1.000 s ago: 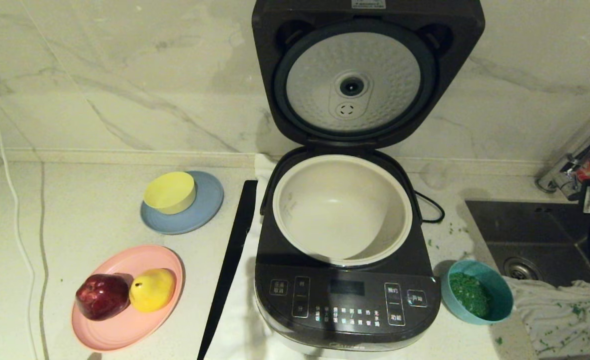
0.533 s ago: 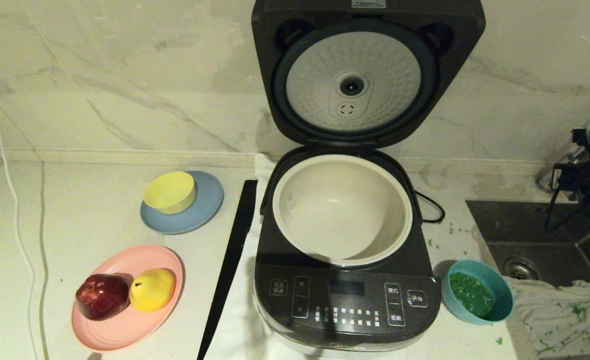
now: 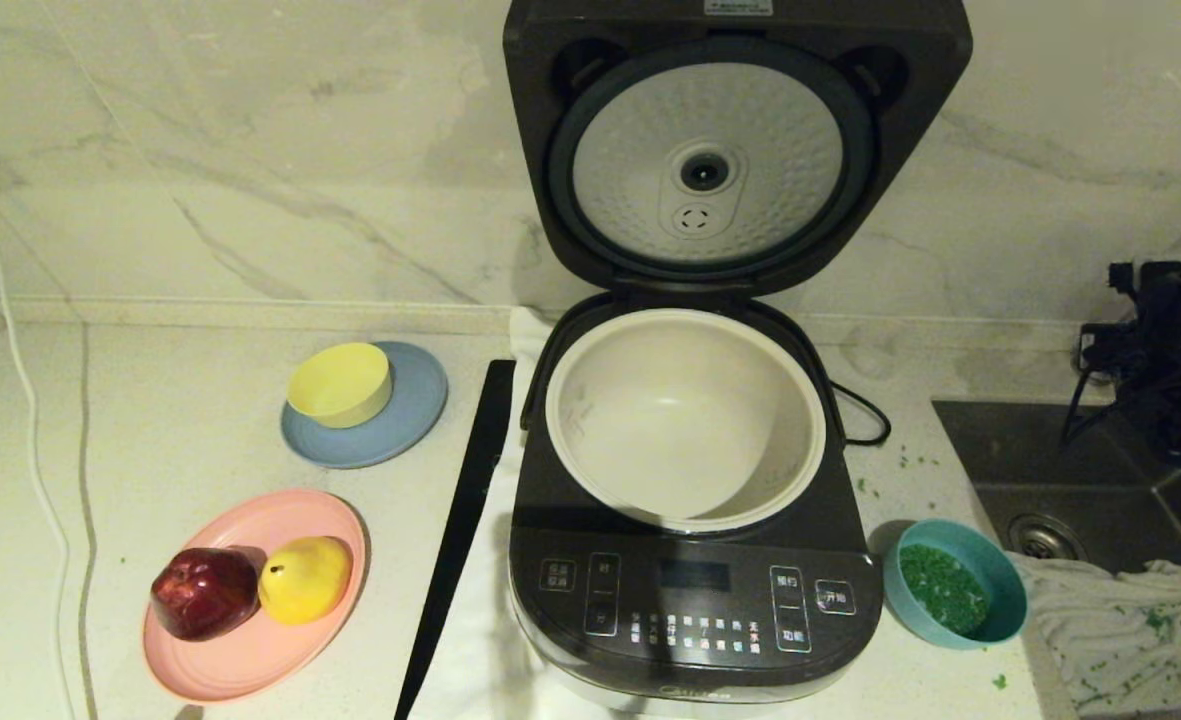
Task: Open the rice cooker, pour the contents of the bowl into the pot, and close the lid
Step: Turn on the tap
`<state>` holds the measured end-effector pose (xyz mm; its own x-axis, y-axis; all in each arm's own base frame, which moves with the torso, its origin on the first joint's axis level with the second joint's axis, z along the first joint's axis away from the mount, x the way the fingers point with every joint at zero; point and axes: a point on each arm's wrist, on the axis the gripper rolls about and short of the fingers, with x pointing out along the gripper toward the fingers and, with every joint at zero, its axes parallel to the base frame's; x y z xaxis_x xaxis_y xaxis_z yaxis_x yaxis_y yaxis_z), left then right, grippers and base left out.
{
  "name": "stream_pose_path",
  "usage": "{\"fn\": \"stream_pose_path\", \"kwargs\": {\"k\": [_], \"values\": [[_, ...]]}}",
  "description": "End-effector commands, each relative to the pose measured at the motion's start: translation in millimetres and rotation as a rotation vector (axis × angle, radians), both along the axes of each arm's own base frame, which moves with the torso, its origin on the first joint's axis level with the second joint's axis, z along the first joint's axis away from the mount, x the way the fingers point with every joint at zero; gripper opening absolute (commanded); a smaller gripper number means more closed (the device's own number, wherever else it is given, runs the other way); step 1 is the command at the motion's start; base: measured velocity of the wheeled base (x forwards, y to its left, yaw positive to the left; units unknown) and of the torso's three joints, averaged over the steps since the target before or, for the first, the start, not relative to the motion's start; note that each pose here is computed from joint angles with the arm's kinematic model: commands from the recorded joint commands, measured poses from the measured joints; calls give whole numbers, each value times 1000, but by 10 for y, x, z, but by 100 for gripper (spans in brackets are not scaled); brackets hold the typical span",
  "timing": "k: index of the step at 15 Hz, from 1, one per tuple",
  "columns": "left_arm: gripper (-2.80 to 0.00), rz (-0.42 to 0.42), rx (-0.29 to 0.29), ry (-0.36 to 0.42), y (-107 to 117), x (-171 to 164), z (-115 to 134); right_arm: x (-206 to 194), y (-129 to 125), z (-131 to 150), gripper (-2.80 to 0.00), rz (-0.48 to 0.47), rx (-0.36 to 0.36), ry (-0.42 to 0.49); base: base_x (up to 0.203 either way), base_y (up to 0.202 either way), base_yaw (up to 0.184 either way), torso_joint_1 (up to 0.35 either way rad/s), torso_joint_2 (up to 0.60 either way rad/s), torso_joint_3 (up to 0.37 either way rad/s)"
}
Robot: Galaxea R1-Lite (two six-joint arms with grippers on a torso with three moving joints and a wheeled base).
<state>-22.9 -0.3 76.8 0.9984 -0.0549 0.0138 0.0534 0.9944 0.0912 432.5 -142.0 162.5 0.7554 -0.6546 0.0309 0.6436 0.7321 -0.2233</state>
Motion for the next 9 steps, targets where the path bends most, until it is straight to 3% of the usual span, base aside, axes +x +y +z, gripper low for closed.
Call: {"fn": "stream_pose_path", "kwargs": {"k": [1, 9], "values": [[-280, 0, 1, 6, 0, 5, -21, 105, -34, 5, -280, -3, -11, -27, 0, 0, 0, 0, 0, 0], [-280, 0, 1, 6, 0, 5, -21, 305, -112, 104, -280, -10, -15, -44, 0, 0, 0, 0, 0, 0]]}}
